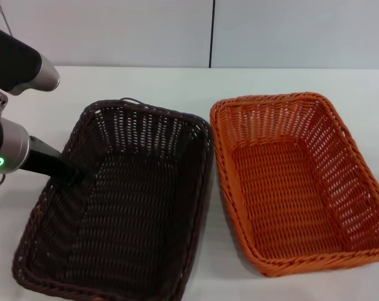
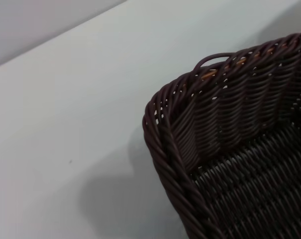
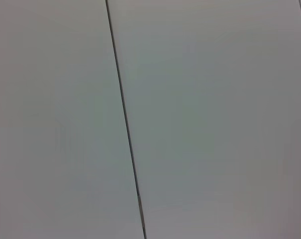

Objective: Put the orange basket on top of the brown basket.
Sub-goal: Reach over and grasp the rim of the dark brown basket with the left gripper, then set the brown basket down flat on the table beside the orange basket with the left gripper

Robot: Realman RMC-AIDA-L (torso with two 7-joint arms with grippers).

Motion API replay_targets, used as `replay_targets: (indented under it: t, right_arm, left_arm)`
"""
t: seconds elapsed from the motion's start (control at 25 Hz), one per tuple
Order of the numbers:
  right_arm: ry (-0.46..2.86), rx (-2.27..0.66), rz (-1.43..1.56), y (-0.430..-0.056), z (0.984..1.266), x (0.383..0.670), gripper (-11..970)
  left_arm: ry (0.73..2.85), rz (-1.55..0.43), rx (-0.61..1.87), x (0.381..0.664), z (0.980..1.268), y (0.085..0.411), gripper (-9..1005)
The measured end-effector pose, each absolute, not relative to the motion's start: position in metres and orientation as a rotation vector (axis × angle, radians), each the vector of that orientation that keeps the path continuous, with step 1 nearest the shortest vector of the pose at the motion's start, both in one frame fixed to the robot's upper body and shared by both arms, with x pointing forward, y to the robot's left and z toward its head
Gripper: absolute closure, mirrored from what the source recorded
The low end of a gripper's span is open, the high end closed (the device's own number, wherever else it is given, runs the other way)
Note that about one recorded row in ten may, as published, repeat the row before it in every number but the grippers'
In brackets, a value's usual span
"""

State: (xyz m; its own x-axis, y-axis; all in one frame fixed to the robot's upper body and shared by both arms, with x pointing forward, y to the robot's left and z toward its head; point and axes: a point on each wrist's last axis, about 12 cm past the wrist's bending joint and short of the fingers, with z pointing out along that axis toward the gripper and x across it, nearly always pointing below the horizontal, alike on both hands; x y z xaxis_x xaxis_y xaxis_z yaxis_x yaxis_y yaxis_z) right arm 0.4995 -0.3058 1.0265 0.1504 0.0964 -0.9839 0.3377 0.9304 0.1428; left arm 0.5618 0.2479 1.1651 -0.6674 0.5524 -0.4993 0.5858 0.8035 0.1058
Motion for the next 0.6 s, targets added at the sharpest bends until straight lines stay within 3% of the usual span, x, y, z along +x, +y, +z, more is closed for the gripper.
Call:
replay_targets:
  t: [0.2, 0.28, 0.6]
  right_arm:
    - [1.412, 0.368, -0.180, -0.306, 1.027, 0.499, 133]
    - [1.410, 0.369, -0.179, -0.306, 1.028, 0.500, 133]
    - [1.378, 0.383, -0.182, -0.304, 1.029, 0.491, 132]
  left_arm:
    - [2.437, -0.080, 0.948, 0.565, 1.173, 0.248, 752]
    - [2.367, -0.040, 1.121, 0.572, 1.190, 0.250, 756]
    - [2.176, 0.044, 1.435, 0.582, 1.208, 0.245, 769]
